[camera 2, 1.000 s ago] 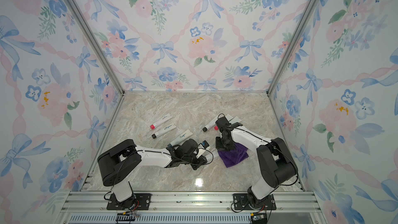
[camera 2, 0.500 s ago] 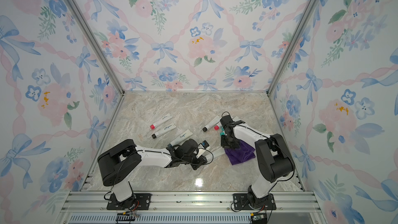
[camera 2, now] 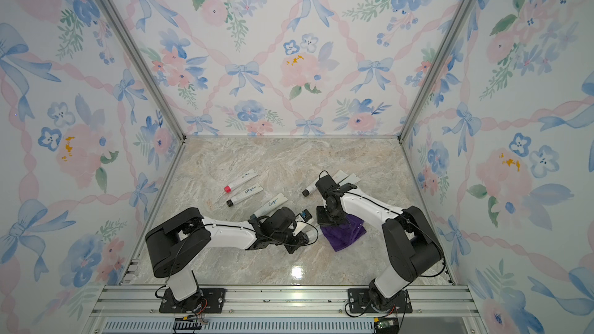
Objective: Wipe the surface of the toothpaste tube
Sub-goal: Wipe the dirt from the toothpaste tube.
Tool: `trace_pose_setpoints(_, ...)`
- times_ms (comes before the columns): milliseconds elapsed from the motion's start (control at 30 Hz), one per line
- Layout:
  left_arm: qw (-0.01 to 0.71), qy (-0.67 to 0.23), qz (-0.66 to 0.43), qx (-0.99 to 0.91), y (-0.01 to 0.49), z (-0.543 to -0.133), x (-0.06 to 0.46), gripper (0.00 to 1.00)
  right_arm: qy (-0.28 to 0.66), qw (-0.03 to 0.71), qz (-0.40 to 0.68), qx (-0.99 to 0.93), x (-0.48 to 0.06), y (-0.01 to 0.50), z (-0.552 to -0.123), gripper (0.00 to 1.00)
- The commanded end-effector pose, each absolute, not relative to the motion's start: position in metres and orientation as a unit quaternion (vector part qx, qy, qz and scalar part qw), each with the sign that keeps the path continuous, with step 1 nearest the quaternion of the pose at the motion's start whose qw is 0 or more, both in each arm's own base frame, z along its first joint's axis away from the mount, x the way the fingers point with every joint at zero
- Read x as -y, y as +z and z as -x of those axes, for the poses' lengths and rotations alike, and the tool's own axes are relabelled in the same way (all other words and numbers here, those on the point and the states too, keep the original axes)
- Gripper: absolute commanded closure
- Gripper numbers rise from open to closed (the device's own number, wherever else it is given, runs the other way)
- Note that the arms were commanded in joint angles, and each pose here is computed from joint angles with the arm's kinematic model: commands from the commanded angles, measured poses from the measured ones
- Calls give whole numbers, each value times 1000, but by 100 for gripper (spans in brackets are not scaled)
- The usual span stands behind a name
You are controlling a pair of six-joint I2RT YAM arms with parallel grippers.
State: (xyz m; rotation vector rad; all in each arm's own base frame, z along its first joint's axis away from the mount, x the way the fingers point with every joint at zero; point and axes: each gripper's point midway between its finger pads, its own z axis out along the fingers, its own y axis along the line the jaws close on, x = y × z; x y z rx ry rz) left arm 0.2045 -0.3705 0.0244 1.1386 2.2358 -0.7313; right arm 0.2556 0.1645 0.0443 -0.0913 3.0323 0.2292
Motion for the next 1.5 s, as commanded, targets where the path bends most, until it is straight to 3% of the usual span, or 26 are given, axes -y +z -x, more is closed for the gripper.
trace_pose_setpoints(0, 233, -238, -419, -844, 0, -202, 353, 76, 30, 18, 12, -999, -136, 30, -250, 80)
trace_pose_setpoints(133, 233, -238, -419, -845, 0, -202, 353, 76, -47, 27, -5, -999, -97, 26, -266, 80)
trace_pose_setpoints(300, 233, -237, -420, -844, 0, -202, 353, 76, -80, 34, -17, -996, -77, 27, -275, 81)
trace_pose_setpoints(733, 232, -237, -420, -845, -1, -202, 352, 76, 109, 16, 29, -994, -177, 38, -246, 80)
trace_pose_setpoints(900, 234, -239, -420, -844, 1, -202, 353, 76, 151, 17, 36, -988, -192, 50, -236, 80)
trace_pose_setpoints(1267, 237, -239, -421, -842, 3, -202, 353, 76, -5, 17, -16, -1000, -103, 24, -273, 81)
trace_pose_setpoints(1467, 236, -238, -422, -842, 2, -201, 353, 75, -22, 21, -23, -999, -92, 25, -285, 81)
